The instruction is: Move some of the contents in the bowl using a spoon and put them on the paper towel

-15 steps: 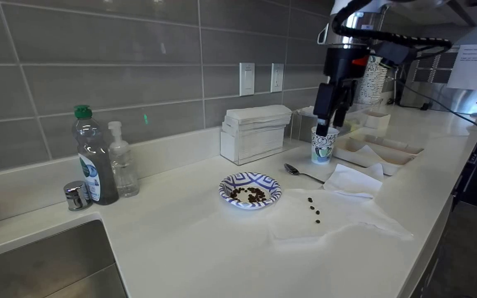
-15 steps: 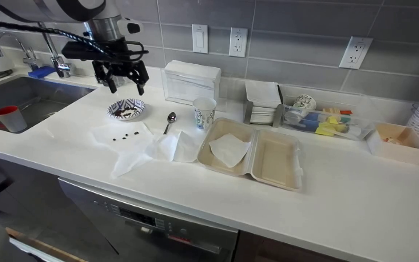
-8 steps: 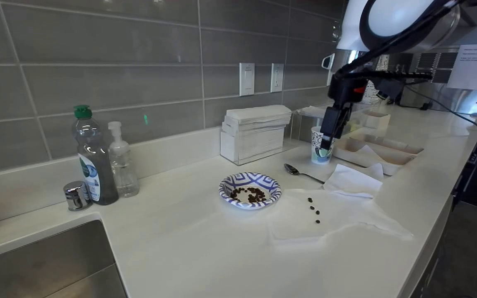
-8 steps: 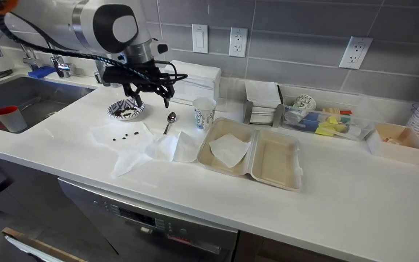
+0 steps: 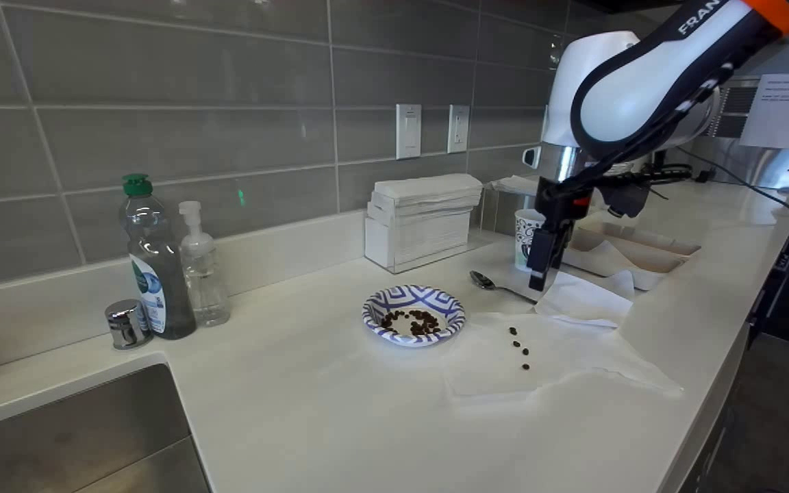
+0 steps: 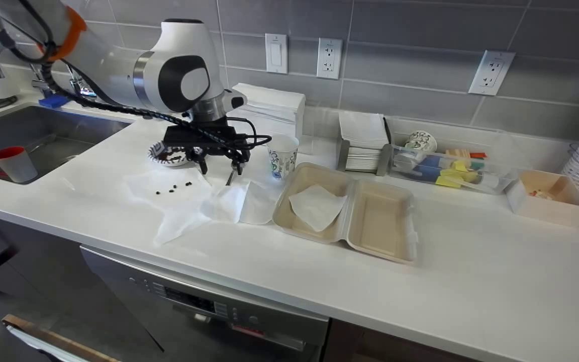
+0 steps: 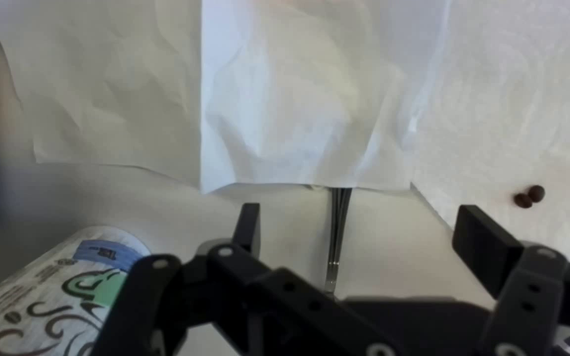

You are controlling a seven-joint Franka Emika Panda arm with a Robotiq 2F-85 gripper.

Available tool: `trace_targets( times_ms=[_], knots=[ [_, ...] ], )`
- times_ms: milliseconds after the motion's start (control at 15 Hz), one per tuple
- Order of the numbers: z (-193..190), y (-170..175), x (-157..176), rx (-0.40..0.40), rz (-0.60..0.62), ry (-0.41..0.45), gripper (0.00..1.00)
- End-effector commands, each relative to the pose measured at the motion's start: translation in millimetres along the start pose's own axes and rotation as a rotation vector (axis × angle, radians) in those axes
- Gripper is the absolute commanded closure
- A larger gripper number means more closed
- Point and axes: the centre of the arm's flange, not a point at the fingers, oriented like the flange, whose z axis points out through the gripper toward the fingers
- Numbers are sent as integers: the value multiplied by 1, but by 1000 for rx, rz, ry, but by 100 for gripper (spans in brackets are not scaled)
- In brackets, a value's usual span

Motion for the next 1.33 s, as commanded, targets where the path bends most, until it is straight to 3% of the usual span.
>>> trace_targets(
  times_ms=[0, 267, 800, 1000, 1267],
  knots=[
    [5, 1, 0, 2, 2, -9, 0],
    [9, 3, 4, 3, 5, -14, 0],
    [37, 4, 14, -14, 29, 130, 0],
    [44, 0, 14, 33, 62, 166, 0],
    [45, -5, 15, 33, 58, 224, 0]
  ],
)
